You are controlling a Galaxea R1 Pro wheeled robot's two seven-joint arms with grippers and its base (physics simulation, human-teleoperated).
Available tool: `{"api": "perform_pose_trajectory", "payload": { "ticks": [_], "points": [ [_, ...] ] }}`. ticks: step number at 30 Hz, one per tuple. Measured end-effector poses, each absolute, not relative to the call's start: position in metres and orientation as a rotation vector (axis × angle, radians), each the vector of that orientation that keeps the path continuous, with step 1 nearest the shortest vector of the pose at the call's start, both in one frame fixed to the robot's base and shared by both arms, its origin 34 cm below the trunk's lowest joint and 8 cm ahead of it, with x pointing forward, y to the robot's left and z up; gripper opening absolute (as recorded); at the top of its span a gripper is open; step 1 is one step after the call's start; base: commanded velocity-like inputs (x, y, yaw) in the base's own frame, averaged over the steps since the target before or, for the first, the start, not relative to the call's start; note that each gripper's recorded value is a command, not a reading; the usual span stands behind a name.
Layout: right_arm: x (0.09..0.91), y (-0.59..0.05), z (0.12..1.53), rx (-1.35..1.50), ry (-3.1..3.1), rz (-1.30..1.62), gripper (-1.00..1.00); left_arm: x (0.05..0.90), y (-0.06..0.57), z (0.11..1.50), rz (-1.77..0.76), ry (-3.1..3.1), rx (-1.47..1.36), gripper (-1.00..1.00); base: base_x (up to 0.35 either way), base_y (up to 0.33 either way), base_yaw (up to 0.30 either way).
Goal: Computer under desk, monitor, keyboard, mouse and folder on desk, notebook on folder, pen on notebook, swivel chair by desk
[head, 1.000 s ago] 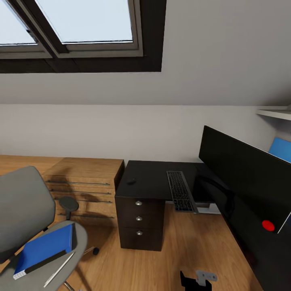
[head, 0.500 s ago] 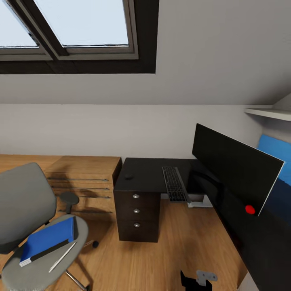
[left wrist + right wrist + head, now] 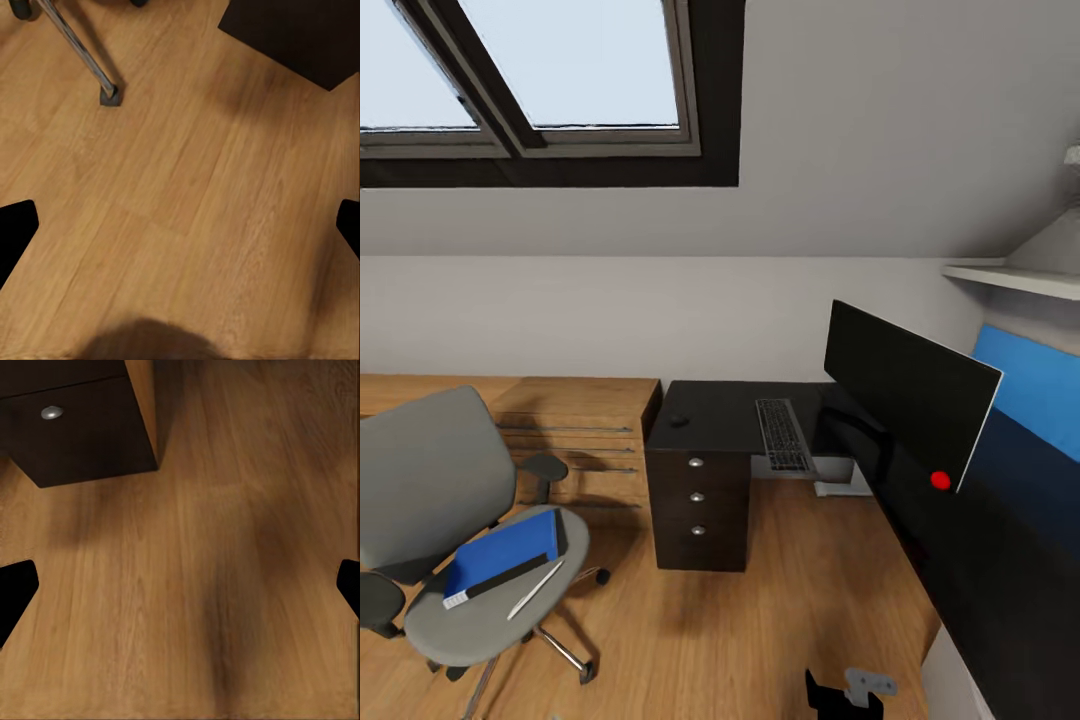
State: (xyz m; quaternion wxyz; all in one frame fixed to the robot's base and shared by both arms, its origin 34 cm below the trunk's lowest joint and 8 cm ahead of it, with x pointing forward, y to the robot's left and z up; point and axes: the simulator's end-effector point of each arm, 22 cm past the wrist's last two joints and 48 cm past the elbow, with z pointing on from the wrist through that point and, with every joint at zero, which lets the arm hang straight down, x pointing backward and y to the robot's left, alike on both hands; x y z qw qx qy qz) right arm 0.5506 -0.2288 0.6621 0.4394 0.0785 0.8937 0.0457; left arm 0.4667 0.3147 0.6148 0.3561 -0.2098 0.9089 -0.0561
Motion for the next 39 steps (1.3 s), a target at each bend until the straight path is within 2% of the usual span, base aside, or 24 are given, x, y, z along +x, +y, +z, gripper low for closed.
{"api": "perform_pose_trajectory", "payload": {
  "ticks": [39],
  "points": [
    [0.5494,-0.2263,0.6594,0.177,2.228,0.112,1.0,0.4639,0.3113,0.6116,-0.149,2.359,-0.543,1.0,-0.318,-0.111,0.0]
  ]
}}
